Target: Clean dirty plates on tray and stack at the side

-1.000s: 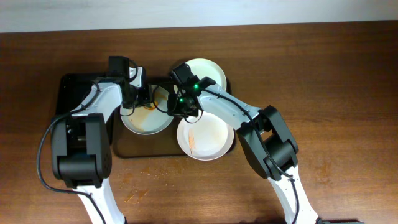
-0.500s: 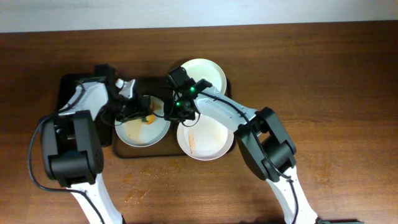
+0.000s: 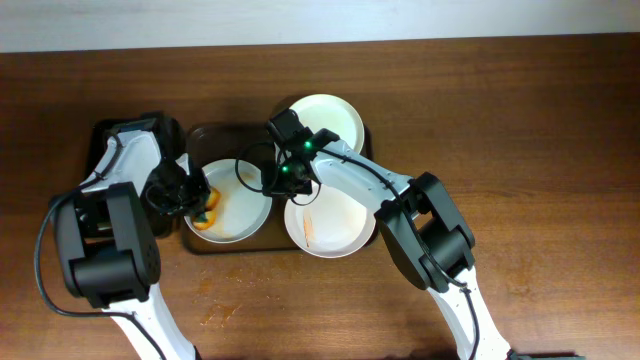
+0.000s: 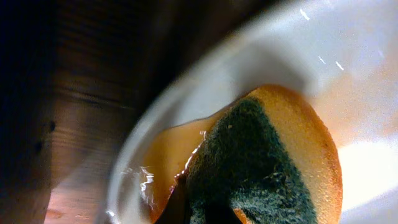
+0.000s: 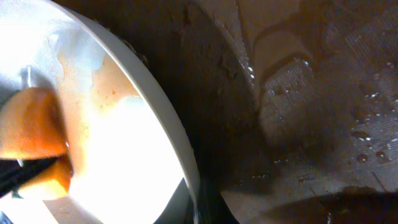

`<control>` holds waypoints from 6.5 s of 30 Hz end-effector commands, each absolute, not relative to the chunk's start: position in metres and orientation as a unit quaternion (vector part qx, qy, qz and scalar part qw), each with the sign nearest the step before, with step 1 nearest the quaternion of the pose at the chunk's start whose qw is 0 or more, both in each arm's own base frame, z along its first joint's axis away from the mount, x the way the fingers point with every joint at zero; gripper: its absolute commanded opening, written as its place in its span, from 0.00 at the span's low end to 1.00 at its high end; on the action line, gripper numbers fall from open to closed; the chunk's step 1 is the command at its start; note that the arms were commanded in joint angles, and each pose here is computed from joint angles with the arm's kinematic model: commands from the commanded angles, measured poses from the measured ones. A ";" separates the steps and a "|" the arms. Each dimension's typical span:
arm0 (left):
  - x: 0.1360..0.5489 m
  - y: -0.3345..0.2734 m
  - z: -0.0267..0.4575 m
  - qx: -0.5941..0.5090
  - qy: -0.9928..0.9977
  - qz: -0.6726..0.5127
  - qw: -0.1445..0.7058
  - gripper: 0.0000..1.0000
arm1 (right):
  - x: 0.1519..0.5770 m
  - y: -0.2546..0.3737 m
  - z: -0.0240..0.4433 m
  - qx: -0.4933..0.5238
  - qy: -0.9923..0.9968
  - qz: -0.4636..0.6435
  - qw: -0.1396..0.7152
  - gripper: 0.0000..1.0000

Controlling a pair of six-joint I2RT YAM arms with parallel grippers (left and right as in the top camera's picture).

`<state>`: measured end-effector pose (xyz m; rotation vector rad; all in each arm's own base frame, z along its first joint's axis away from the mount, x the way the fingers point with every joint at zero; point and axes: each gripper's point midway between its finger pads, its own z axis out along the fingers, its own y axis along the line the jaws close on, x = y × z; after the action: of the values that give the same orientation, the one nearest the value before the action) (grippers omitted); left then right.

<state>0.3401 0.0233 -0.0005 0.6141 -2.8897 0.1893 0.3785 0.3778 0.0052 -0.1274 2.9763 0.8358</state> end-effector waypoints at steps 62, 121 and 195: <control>0.461 0.032 0.123 0.115 -0.985 0.099 -0.078 0.01 | 0.378 0.320 0.234 -0.126 0.822 -0.328 0.448 0.04; 0.474 -0.007 0.117 0.062 -0.991 0.061 -0.097 0.01 | 0.412 -0.066 0.103 0.228 0.973 0.007 -0.014 0.04; 0.474 -0.025 0.117 0.040 -0.993 0.049 -0.097 0.01 | 0.289 0.194 0.026 -0.006 0.995 0.052 -0.082 0.04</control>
<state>0.4742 -0.0283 0.1213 0.1411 -3.3353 0.1846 0.2991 0.1765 0.0205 0.0202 3.2885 0.1141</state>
